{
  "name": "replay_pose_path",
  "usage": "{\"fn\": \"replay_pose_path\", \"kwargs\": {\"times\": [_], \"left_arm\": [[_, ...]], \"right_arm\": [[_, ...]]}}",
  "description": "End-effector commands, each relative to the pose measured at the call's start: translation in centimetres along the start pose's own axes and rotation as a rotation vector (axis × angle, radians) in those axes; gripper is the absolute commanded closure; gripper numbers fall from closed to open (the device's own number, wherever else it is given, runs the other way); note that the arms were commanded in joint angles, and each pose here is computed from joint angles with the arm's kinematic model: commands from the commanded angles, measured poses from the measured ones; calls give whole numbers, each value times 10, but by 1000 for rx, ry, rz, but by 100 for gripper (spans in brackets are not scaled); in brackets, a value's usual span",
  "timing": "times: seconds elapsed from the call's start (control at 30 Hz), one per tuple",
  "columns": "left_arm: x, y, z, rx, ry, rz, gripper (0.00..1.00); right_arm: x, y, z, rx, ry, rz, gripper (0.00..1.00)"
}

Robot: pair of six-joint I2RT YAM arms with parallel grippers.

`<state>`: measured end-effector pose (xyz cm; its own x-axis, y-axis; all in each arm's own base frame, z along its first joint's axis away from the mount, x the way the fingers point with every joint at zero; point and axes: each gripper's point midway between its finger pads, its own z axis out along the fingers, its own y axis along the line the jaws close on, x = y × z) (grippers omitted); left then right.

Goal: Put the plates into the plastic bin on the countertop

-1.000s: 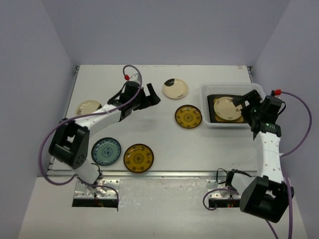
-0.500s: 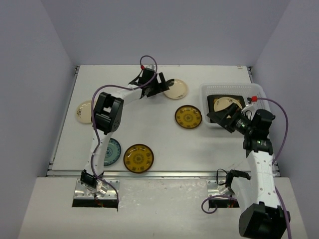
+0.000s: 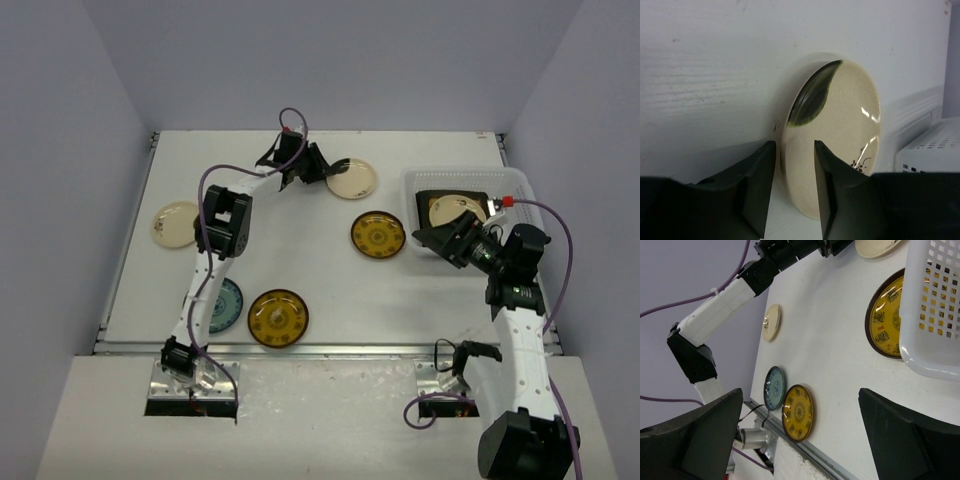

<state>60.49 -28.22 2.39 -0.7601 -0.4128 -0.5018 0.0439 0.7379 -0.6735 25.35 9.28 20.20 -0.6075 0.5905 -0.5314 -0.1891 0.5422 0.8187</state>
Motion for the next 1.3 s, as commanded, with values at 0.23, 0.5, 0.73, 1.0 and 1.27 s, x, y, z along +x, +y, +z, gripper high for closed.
{"fn": "replay_pose_path", "kwargs": {"times": [0.23,0.5,0.73,1.0,1.27], "left_arm": [[25,26,-39,-50,61,-57,100],[34,-26,-206,19,-169,88,100],[83,-73,-298,211,-173,120,100],[119,-86,-323,286,-113,121,100],[141,-107,-328,371,-57,142,100]], "right_arm": [[5,-2,5,-58,17,-45,1],[-1,4,31,-64,37,-28,1],[38,9,86,-39,209,-101,1],[61,45,112,-169,285,-156,14],[84,45,125,-206,338,-144,80]]}}
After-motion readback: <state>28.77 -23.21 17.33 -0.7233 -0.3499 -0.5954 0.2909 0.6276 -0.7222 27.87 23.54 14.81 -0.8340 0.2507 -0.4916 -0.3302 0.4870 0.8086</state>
